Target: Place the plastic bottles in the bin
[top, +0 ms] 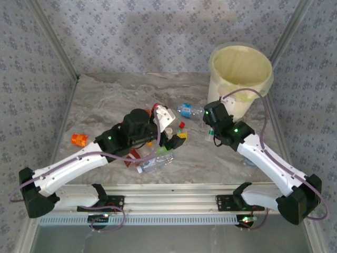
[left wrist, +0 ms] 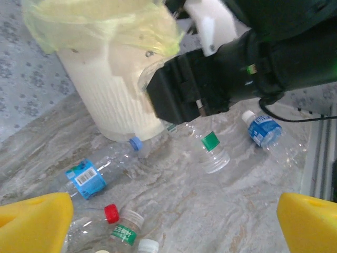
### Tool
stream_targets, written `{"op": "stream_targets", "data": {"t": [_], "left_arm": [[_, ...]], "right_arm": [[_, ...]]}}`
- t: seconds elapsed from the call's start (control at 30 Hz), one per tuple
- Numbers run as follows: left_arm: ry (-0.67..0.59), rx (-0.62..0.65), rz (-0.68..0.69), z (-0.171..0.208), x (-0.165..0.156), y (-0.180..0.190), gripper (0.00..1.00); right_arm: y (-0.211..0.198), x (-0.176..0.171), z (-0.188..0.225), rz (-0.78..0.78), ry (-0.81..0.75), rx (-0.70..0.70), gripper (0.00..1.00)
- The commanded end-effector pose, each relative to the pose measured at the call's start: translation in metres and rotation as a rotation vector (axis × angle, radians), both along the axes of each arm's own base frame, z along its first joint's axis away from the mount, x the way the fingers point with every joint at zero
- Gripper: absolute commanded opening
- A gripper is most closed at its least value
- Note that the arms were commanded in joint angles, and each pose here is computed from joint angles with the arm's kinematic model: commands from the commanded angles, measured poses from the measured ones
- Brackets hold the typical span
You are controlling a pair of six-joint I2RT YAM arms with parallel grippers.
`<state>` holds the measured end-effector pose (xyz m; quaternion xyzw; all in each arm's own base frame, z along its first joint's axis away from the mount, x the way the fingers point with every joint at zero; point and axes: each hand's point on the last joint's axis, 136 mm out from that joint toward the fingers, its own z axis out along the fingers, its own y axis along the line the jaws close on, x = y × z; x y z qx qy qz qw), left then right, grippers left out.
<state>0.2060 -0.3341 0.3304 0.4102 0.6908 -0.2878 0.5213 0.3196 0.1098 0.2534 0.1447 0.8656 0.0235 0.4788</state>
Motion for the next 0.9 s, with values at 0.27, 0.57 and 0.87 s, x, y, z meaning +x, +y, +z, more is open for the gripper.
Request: {"op": "stream_targets", "data": {"t": [0.27,0.57,0.87], "left_arm": [[0.039,-0.111,0.147,0.023,0.021,0.006,1.00],[0.127,-0.088,0.199,0.013,0.031,-0.006,1.00],[0.096,-0.126,0.267,0.011,0.041,0.002,1.00]], "right_arm": [[-0.017,0.009,0.135,0.040,-0.227,-0.221,0.62],[-0.050,0.039,0.198,-0.008,-0.308,-0.246,0.62],[-0.091,0.081,0.228,-0.082,-0.334,-0.238,0.62]]}}
